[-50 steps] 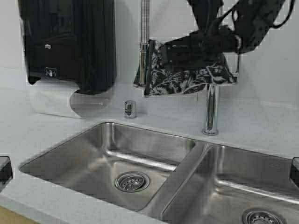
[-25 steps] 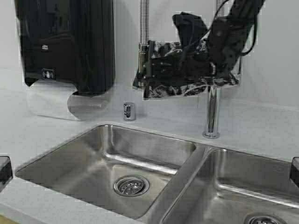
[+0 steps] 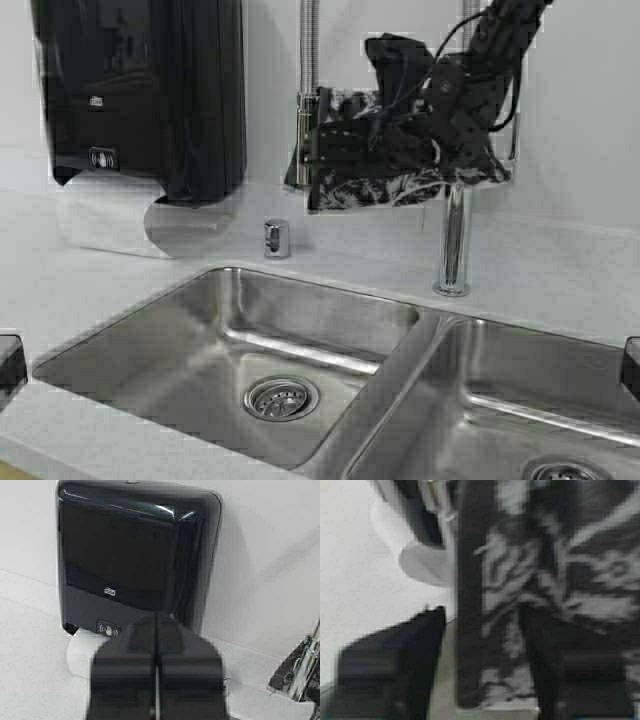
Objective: Get the cloth and wipe up the spill under the wine glass
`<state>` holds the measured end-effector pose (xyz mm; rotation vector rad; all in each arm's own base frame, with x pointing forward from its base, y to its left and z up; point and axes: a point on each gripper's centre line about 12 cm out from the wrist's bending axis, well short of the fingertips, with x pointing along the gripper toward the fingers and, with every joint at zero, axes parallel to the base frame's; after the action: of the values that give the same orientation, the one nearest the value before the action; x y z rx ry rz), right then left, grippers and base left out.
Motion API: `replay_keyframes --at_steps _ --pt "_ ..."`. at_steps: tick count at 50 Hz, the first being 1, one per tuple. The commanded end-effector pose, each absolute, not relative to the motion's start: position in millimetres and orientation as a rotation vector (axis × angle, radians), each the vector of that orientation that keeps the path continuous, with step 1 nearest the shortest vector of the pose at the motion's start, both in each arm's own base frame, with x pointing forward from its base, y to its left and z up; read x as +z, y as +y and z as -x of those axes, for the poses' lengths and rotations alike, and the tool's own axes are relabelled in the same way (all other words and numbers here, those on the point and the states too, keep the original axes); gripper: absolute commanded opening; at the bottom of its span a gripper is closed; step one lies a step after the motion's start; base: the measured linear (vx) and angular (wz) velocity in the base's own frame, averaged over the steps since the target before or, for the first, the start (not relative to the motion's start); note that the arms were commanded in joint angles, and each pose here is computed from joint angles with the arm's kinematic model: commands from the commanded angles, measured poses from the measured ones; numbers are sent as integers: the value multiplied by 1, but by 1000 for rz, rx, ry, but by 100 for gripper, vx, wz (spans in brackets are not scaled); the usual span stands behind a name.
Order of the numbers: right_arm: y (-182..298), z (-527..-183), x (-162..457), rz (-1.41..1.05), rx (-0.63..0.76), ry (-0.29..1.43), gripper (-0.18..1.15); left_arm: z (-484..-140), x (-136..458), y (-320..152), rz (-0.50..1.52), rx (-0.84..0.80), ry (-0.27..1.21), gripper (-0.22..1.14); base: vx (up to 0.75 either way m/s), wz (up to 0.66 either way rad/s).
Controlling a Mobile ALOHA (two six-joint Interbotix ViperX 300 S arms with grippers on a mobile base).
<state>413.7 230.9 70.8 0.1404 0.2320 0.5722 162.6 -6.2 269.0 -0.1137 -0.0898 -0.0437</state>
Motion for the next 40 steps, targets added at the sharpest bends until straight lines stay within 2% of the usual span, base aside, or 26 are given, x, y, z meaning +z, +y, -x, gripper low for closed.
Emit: replay_keyframes --at_steps 1,9,12,21,40 --pt "233 -418 85 -149 576 189 56 -163 272 -7 111 -46 -97 2 0 0" --pt "232 -414 83 -147 577 202 10 -163 272 -6 111 -44 -97 2 0 0" --pt "231 -411 87 -147 577 199 3 -163 272 -6 111 -44 -97 2 0 0" --pt "225 -400 121 -151 584 150 6 -163 270 -6 105 -44 -95 2 0 0" --pt "213 -384 235 -102 570 58 6 -157 270 -6 105 -45 -118 2 -1 0"
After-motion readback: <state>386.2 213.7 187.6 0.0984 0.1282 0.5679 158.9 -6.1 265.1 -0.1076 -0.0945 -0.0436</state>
